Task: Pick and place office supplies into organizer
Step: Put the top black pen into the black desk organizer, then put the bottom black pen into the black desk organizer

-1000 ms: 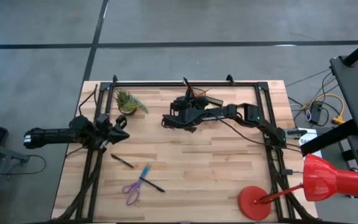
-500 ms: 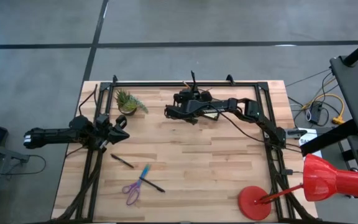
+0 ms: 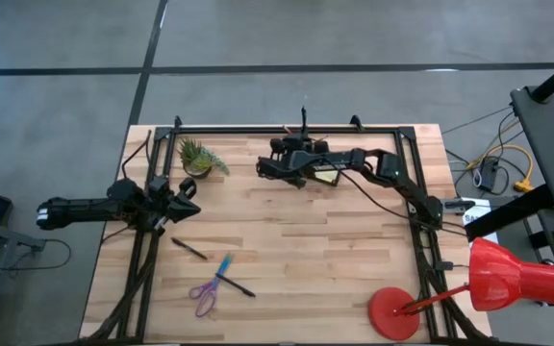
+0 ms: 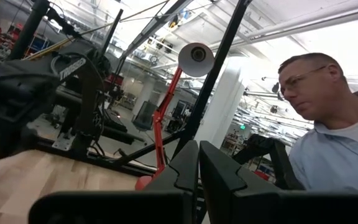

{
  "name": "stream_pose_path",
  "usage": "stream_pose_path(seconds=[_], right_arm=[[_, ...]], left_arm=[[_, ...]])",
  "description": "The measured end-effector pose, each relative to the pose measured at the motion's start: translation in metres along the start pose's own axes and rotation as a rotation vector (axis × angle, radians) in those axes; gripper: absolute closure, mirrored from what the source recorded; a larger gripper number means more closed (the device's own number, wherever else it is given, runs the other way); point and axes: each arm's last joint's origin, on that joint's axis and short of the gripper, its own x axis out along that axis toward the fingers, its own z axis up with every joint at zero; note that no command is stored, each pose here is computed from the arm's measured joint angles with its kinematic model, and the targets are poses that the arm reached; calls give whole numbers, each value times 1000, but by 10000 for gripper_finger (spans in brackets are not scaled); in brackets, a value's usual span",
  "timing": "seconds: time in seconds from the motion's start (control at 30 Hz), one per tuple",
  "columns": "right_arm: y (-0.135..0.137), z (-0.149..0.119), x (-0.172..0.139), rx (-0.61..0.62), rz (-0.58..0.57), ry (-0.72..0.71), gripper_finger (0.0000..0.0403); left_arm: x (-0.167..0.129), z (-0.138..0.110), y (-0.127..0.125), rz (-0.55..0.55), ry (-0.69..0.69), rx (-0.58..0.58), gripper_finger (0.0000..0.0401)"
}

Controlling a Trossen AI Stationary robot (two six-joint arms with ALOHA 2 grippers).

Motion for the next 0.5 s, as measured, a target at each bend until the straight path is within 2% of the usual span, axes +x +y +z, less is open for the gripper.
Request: stream_pose_path(seconds=[0.17, 0.5], right_arm=[[0, -6, 1, -11, 3, 21, 353], [3, 2, -7, 15, 22, 18, 313]], left_arm=[[0, 0, 0, -2, -1, 0, 401], [0, 0, 0, -2, -1, 1, 401]])
